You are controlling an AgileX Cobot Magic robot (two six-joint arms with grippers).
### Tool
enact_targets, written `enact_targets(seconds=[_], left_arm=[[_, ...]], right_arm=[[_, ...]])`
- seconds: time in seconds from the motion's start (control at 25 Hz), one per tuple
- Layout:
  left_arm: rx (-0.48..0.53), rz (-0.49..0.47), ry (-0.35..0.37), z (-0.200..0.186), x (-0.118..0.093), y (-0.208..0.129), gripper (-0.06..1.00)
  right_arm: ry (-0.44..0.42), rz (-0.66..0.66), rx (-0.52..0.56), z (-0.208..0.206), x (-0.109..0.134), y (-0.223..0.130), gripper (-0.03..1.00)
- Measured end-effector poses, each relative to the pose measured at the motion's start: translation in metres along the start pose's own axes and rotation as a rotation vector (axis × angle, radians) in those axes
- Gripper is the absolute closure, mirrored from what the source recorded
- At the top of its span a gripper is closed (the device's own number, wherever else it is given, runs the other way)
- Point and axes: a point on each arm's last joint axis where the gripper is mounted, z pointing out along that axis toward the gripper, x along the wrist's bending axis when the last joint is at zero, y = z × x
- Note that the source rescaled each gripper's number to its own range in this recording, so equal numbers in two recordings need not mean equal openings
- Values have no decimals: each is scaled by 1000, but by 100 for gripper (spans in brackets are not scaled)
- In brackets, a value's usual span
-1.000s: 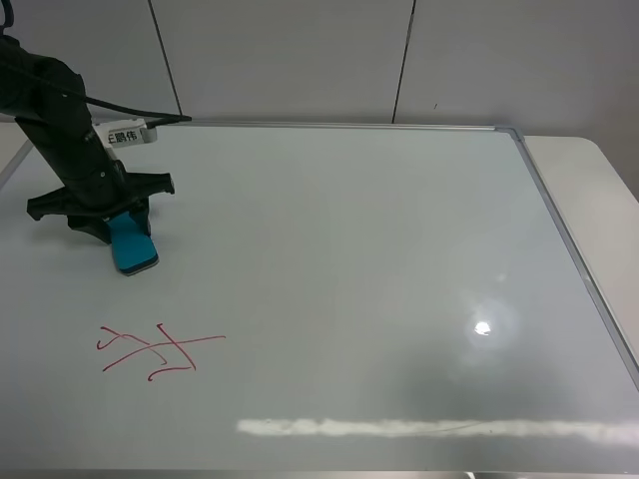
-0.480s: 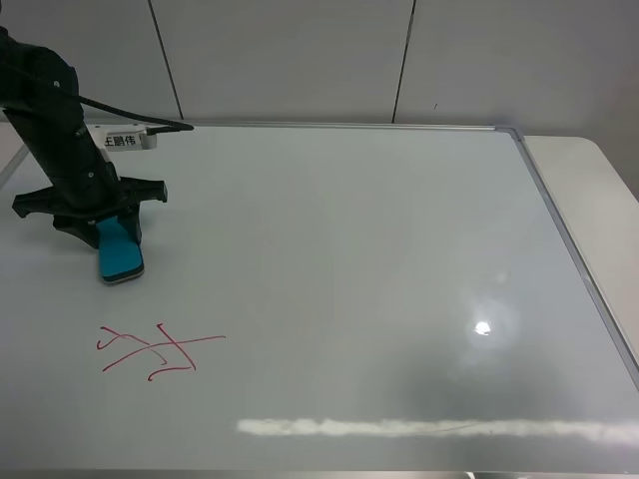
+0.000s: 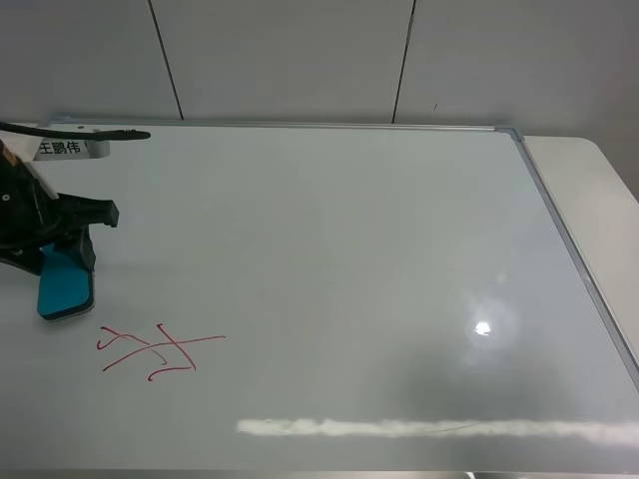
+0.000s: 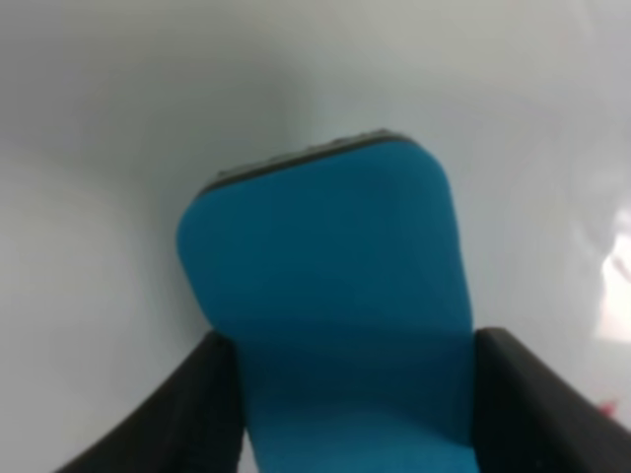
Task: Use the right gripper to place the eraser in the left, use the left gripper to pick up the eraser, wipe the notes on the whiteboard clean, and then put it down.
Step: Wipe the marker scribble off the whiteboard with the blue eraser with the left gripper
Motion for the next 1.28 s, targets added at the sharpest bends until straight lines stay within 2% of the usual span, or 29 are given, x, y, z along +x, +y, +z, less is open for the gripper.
enact_targets(seconds=[0.28, 0.68, 0.96, 1.16, 1.28], left_arm=[[39, -32, 20, 12, 21, -35, 94], [-43, -26, -24, 43, 28, -64, 94], [-13, -28, -17, 58, 27, -65, 94], [7, 44, -17, 66, 15, -65, 94], [-31, 98, -65, 67, -6, -66, 94]], right_arm=[[0, 0, 0, 0, 0, 0, -3], [0, 0, 0, 0, 0, 0, -3], [0, 0, 0, 0, 0, 0, -3], [0, 0, 0, 0, 0, 0, -3], [0, 0, 0, 0, 0, 0, -3]])
